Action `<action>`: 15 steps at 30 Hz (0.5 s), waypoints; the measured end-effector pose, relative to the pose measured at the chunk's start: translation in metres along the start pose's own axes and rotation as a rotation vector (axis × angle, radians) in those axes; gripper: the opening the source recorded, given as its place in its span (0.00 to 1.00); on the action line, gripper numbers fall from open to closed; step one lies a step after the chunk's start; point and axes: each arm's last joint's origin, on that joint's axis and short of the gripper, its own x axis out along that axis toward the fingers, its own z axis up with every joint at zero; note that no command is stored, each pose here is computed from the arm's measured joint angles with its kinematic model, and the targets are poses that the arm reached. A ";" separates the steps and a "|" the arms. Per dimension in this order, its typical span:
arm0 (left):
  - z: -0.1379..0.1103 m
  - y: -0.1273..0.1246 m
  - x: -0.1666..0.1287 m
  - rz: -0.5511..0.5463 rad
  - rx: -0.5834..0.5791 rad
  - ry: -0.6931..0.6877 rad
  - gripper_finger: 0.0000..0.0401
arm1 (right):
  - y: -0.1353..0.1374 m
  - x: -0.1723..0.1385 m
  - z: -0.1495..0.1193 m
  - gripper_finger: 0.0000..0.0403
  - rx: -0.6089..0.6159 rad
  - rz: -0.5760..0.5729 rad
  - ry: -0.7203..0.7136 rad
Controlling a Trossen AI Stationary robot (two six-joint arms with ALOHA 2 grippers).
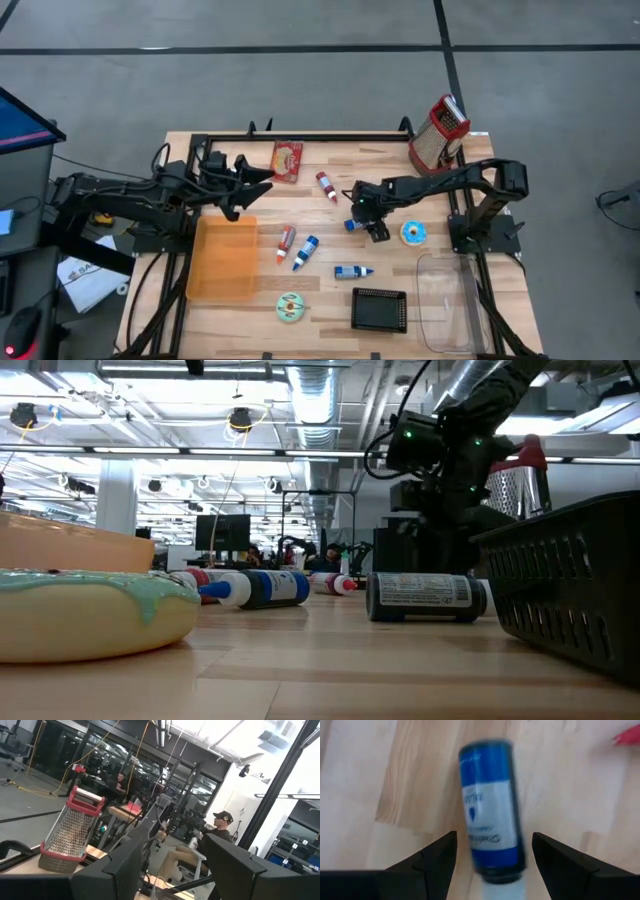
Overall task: Pick & Place Food Item
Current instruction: Put the top blue food coloring bottle into the transparent bin
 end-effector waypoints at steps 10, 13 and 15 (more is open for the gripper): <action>0.001 0.000 0.000 -0.005 -0.004 -0.009 0.51 | 0.007 0.018 0.013 0.40 0.078 0.018 0.038; 0.001 0.000 0.000 -0.005 -0.004 -0.009 0.50 | 0.009 0.009 0.022 0.29 0.099 0.028 0.044; 0.001 0.000 0.000 -0.005 -0.004 -0.009 0.49 | 0.010 -0.003 0.029 0.24 0.115 0.035 0.040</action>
